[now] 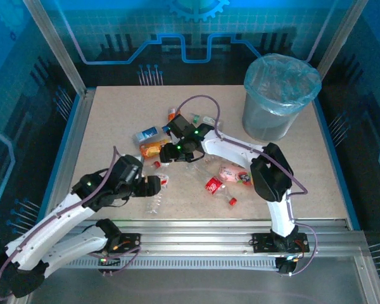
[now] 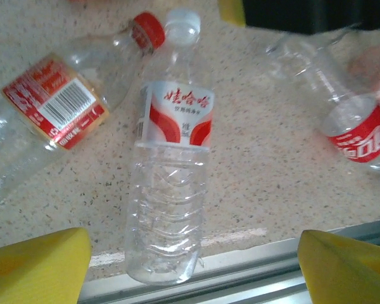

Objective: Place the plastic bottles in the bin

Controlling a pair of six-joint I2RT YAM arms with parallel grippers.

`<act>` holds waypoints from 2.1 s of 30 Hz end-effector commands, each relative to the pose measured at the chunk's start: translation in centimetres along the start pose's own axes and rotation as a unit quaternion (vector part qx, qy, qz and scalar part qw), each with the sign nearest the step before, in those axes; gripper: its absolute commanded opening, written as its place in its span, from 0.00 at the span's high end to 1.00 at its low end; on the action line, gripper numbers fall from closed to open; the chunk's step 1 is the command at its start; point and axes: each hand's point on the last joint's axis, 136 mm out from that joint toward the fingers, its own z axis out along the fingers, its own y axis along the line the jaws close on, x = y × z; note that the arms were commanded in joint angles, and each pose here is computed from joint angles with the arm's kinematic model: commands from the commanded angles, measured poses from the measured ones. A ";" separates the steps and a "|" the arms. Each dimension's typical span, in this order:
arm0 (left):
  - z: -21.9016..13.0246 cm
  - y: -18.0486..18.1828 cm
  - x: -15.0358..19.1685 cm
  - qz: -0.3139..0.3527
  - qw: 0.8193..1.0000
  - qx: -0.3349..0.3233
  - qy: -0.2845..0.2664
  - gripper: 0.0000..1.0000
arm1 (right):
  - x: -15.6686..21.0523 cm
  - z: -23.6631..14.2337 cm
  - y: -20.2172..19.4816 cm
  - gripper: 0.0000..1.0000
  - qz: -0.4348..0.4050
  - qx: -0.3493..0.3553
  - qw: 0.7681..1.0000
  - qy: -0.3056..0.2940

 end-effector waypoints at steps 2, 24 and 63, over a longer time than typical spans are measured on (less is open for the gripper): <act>1.6 -0.5 -0.3 -0.045 0.998 0.025 -0.019 0.14 | -0.3 2.0 -0.6 0.44 0.026 -0.005 1.000 0.008; 3.3 1.0 -0.4 -0.050 0.998 0.007 -0.027 0.13 | -0.7 6.1 -1.7 0.45 0.078 -0.023 0.996 0.037; 3.4 0.9 -0.5 -0.057 0.998 0.008 -0.022 0.13 | -0.4 8.4 -3.0 0.50 0.122 -0.049 0.990 0.057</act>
